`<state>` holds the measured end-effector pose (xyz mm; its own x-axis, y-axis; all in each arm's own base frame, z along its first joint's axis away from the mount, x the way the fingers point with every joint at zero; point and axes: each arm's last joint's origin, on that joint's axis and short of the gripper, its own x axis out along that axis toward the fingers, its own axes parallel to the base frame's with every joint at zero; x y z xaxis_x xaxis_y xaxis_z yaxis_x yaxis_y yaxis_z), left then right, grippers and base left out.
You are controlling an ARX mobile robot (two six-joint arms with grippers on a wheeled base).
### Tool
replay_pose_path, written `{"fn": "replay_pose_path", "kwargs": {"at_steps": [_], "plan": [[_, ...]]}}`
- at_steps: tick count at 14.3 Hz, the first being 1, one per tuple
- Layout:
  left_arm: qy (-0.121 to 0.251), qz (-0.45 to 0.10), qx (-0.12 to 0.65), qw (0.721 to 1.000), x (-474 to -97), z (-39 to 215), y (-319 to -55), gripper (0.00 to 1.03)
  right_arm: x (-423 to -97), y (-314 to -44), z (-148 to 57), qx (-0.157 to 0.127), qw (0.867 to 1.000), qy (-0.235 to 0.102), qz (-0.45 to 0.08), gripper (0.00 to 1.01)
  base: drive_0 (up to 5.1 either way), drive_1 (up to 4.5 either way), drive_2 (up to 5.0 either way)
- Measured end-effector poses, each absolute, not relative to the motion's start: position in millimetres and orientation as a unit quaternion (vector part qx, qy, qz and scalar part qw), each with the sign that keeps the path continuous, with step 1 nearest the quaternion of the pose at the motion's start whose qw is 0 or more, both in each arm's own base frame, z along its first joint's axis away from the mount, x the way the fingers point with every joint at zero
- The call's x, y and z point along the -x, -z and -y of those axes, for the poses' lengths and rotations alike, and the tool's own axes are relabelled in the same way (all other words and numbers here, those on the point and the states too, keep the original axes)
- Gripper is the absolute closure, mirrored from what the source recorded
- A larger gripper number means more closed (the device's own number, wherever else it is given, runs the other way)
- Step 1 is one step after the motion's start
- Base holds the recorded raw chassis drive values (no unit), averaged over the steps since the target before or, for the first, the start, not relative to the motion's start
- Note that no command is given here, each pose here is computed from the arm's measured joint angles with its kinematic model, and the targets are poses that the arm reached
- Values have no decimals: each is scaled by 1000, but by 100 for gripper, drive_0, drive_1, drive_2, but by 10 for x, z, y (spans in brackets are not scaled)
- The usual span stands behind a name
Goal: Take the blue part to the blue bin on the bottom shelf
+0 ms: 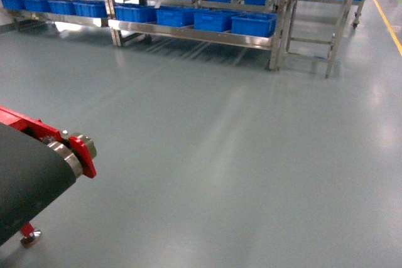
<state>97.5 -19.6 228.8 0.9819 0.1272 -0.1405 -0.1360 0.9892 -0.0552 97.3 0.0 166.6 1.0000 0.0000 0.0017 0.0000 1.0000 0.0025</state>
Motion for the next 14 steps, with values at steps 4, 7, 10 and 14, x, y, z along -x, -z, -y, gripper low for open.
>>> {"fn": "replay_pose_path", "kwargs": {"at_steps": [4, 7, 10, 14], "plan": [[-66, -68, 32, 995, -975, 196, -2289, 59, -973, -1666, 0, -1, 1000, 0, 1, 3, -156, -156, -156], [-66, -68, 32, 995, -975, 196, -2289, 59, -973, -1666, 0, -1, 1000, 0, 1, 3, -156, -156, -156], [-66, -68, 32, 995, -975, 196, -2289, 59, -973, -1666, 0, -1, 1000, 0, 1, 3, -156, -156, -156], [-66, -68, 32, 995, -975, 196, -2289, 59, -973, -1666, 0, -1, 1000, 0, 1, 3, -156, -156, -156]]}}
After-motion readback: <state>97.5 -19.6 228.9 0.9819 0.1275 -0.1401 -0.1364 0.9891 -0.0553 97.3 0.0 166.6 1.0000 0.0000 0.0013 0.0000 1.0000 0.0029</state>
